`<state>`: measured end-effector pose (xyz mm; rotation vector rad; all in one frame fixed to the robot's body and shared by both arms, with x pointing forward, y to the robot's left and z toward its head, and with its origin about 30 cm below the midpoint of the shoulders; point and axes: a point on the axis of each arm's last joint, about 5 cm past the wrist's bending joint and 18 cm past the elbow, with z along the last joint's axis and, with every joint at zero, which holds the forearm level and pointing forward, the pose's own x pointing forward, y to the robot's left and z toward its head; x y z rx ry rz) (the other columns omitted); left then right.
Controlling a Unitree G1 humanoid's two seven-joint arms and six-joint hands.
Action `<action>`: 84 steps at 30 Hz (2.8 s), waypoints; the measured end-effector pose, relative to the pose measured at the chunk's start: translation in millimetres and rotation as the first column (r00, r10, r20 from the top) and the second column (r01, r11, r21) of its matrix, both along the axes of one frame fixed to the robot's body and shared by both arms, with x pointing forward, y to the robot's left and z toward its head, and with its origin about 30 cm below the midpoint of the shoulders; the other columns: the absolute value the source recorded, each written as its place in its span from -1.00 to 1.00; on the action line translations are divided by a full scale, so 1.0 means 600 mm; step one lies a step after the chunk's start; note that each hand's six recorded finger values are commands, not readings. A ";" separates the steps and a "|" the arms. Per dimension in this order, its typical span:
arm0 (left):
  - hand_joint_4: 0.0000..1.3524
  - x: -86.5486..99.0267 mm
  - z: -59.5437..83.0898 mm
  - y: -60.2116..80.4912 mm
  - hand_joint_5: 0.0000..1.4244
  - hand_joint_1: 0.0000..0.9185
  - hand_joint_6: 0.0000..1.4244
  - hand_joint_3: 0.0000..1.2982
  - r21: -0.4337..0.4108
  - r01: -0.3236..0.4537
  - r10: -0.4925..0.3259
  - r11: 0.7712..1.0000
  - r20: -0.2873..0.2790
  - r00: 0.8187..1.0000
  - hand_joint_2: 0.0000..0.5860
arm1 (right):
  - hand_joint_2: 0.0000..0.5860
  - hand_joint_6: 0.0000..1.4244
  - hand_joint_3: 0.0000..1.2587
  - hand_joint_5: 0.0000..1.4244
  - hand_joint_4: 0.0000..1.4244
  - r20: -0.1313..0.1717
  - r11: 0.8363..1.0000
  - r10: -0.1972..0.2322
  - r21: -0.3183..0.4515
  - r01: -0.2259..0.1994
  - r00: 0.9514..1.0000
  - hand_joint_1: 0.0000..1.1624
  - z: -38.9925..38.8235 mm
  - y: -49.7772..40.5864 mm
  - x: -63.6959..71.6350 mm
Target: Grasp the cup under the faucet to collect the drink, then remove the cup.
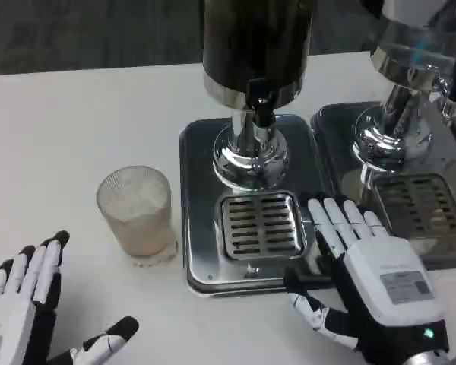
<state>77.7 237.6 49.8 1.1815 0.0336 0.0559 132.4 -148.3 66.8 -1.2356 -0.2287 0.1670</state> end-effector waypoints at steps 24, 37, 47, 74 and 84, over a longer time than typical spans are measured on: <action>-1.00 0.025 0.010 0.007 -1.00 -1.00 -1.00 -1.00 -0.064 -0.051 0.057 0.997 0.082 0.995 -0.76 | 0.45 -0.95 -1.00 -1.00 -1.00 -0.010 1.000 0.006 0.000 -0.006 1.000 -0.33 0.000 0.004 0.007; -1.00 0.088 -0.012 0.048 -1.00 -1.00 -1.00 -1.00 -0.203 -0.078 0.106 0.976 0.130 0.986 -1.00 | 0.45 -0.94 -1.00 -1.00 -1.00 -0.021 0.999 -0.042 0.008 0.042 0.999 -0.33 -0.005 0.019 0.002; -1.00 0.107 -0.045 0.064 -1.00 -1.00 -1.00 -1.00 -0.264 -0.104 0.120 0.959 0.046 0.992 -1.00 | 0.45 -0.93 -1.00 -1.00 -1.00 -0.028 0.997 -0.074 0.021 0.075 0.997 -0.33 -0.007 0.026 0.000; -1.00 0.206 -0.047 0.009 -1.00 -1.00 -1.00 -1.00 -0.249 0.100 -0.102 0.963 0.005 0.995 -1.00 | 0.39 -0.91 -1.00 -1.00 -1.00 -0.062 0.993 -0.114 0.001 0.114 0.992 -0.31 -0.007 0.021 -0.007; -1.00 0.211 -0.052 -0.003 -0.95 -0.88 -0.96 -1.00 -0.249 0.099 -0.098 0.964 0.015 0.995 -1.00 | 0.35 -0.91 -1.00 -1.00 -1.00 -0.069 0.994 -0.111 -0.001 0.112 0.991 -0.32 -0.007 0.021 -0.007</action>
